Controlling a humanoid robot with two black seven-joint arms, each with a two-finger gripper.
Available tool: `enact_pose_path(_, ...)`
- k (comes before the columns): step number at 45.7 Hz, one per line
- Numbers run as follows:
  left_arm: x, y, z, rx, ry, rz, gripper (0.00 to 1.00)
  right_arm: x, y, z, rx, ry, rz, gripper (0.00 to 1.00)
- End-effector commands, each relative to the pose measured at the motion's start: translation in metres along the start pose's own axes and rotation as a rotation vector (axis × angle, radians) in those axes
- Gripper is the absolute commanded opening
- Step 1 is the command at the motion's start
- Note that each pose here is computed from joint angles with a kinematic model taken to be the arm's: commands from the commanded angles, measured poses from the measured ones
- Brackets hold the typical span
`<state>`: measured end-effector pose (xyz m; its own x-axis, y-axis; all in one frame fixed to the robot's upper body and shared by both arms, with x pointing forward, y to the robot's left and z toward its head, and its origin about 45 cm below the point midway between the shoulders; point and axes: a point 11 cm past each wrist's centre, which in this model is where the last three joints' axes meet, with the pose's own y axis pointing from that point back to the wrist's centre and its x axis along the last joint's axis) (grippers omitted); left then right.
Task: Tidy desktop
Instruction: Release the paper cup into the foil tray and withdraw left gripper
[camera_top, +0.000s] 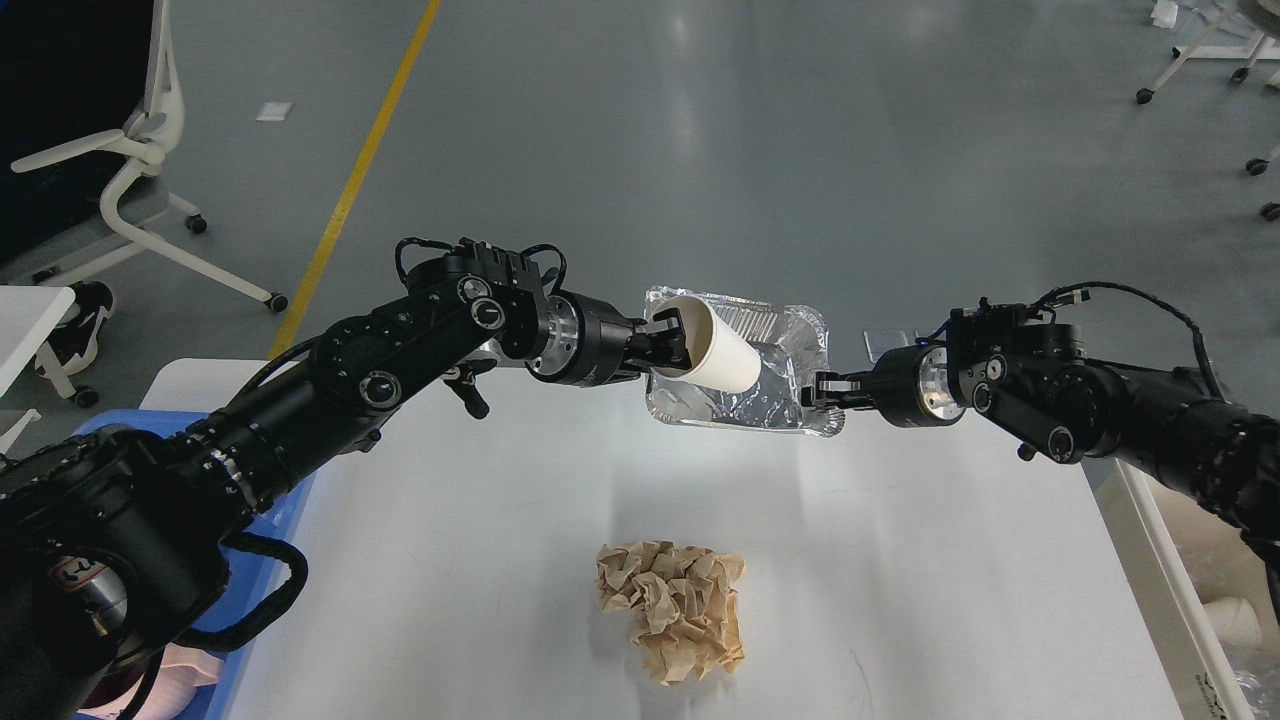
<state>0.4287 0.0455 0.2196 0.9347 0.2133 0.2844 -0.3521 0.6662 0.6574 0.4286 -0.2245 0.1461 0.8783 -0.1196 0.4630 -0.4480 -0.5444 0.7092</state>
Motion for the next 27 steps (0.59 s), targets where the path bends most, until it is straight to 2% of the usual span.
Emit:
enact_pose_path(1, 0.0, 0.0, 0.0, -0.001, 0.001, 0.0, 0.21, 0.0, 0.0, 0.001, -0.002, -0.001, 0.0, 0.0)
enact_pose_path(4, 0.0, 0.0, 0.002, -0.009, 0.009, -0.001, 0.31, 0.0, 0.001, 0.002, -0.003, -0.001, 0.001, 0.0)
enact_pose_path(7, 0.001, 0.0, 0.003, -0.016, 0.02, 0.008, 0.5, 0.0, 0.001, 0.002, -0.002, -0.003, 0.001, 0.0)
enact_pose_path(14, 0.008, 0.002, 0.004, -0.034, 0.054, 0.057, 0.8, 0.0, 0.001, 0.002, -0.003, -0.001, 0.001, 0.0)
enact_pose_path(18, 0.007, 0.003, -0.001, -0.055, 0.104, 0.052, 0.86, 0.0, 0.001, 0.002, -0.003, -0.002, 0.0, 0.0)
enact_pose_path(21, 0.006, 0.004, -0.003, -0.081, 0.157, 0.035, 0.97, 0.0, 0.002, 0.002, -0.004, -0.003, 0.002, 0.0)
enact_pose_path(27, 0.007, 0.008, -0.021, -0.094, 0.251, 0.04, 0.98, 0.002, 0.004, 0.005, -0.005, -0.015, 0.009, 0.0)
